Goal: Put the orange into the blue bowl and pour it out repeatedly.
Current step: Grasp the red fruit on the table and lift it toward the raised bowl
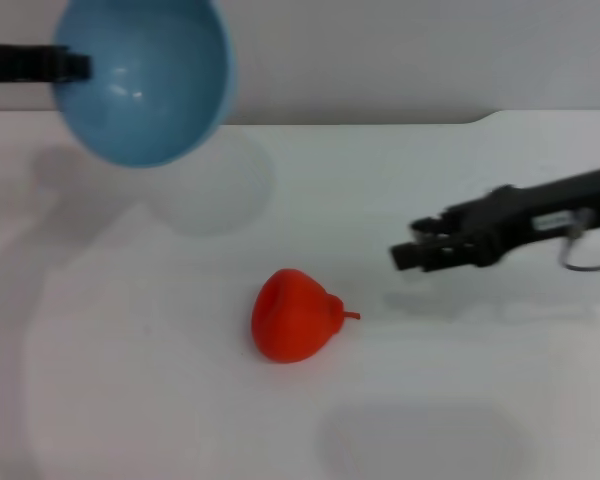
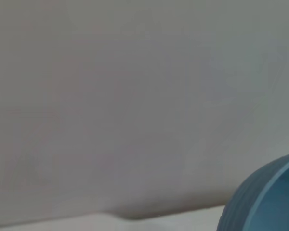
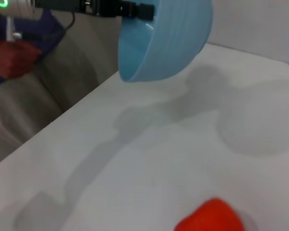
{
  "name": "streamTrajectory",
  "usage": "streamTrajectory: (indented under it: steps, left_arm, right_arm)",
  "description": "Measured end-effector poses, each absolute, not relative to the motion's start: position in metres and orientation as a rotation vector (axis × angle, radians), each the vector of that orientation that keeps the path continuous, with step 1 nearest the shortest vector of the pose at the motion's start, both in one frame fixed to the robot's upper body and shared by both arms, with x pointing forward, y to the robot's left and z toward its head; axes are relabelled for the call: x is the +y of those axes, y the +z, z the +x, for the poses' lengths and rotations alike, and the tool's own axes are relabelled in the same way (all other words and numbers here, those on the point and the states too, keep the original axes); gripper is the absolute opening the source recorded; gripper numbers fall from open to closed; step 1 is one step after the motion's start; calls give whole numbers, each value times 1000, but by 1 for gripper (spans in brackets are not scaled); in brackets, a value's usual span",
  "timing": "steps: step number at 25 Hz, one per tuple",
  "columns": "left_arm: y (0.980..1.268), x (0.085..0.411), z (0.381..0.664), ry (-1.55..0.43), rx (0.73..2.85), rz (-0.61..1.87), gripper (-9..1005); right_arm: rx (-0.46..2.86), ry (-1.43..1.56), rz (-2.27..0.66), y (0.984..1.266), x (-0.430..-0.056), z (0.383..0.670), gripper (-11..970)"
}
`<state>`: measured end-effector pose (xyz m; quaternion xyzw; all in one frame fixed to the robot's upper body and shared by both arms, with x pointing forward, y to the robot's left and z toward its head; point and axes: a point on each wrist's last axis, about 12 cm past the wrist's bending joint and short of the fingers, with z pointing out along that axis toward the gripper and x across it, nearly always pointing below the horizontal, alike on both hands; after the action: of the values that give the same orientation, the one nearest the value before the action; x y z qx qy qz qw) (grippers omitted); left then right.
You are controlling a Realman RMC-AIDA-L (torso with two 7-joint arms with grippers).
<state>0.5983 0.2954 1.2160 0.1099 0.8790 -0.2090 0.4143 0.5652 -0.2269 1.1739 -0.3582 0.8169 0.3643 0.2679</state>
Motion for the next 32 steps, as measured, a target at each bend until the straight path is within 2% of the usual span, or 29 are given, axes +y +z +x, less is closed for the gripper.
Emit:
streamTrajectory:
  steps: [3, 14, 22, 26, 32]
  left_arm:
    - [1219, 306, 587, -439, 2266, 254, 0]
    - [1212, 305, 577, -461, 2322, 278, -1]
    - [1212, 298, 577, -465, 2328, 317, -1]
    - [1213, 293, 578, -467, 2327, 343, 0]
    - [1213, 292, 578, -467, 2328, 350, 0]
  right_arm:
    - [2203, 966, -1012, 1167, -206, 577, 536]
    - [2314, 835, -1245, 1140, -142, 597, 536]
    - [2296, 732, -1305, 1131, -127, 597, 535]
    - [2308, 701, -1197, 1118, -120, 604, 535]
    - [2296, 781, -1137, 1113, -115, 603, 536]
